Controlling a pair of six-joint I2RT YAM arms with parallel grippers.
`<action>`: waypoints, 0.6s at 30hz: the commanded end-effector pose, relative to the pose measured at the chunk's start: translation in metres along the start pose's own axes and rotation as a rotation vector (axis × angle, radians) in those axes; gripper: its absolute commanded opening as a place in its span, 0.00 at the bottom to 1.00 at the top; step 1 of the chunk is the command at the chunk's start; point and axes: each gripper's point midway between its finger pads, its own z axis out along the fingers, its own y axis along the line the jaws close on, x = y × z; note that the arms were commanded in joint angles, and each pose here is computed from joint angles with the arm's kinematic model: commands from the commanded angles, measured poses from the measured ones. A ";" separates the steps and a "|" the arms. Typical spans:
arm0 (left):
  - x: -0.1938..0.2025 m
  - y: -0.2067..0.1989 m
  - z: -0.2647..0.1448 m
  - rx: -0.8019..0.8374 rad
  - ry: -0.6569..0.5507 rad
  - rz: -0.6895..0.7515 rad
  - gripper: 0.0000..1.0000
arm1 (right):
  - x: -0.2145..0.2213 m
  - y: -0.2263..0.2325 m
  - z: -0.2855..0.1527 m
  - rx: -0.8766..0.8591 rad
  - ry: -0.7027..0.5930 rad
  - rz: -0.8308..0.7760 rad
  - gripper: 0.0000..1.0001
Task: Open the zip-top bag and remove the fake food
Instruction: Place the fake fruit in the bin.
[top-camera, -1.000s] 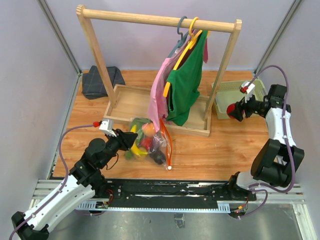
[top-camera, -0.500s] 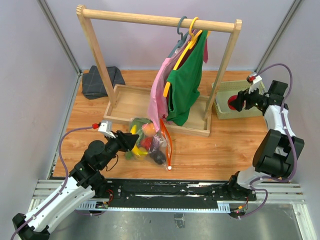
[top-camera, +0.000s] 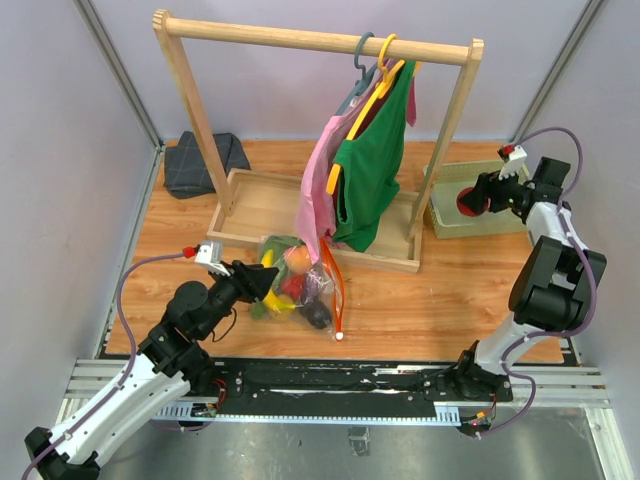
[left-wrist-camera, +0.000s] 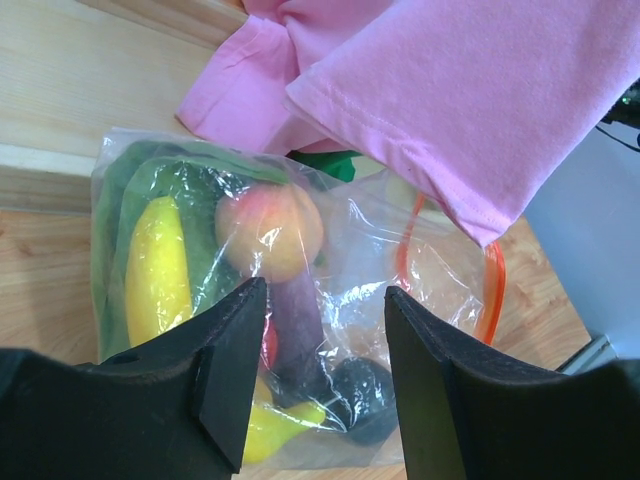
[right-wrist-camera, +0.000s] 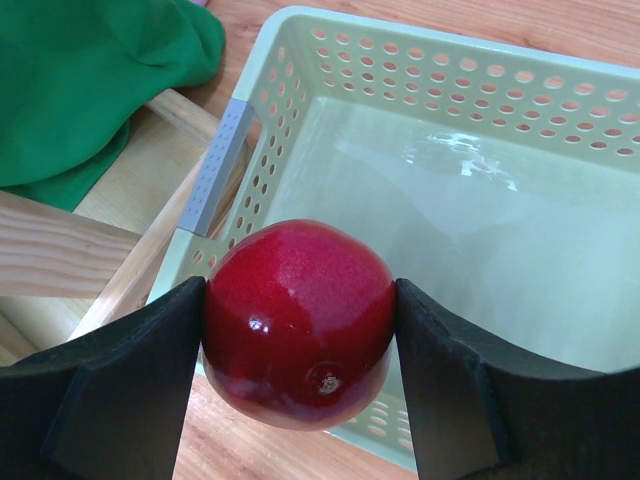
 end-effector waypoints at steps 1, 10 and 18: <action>-0.003 -0.004 0.000 0.022 -0.024 -0.017 0.55 | -0.016 -0.008 0.010 0.029 -0.018 -0.007 0.46; -0.004 -0.007 -0.002 0.043 -0.033 -0.032 0.68 | -0.018 -0.008 0.014 0.031 0.000 -0.011 0.93; -0.007 -0.017 -0.005 0.106 -0.057 -0.067 0.84 | -0.034 0.005 -0.007 0.028 -0.002 -0.076 0.99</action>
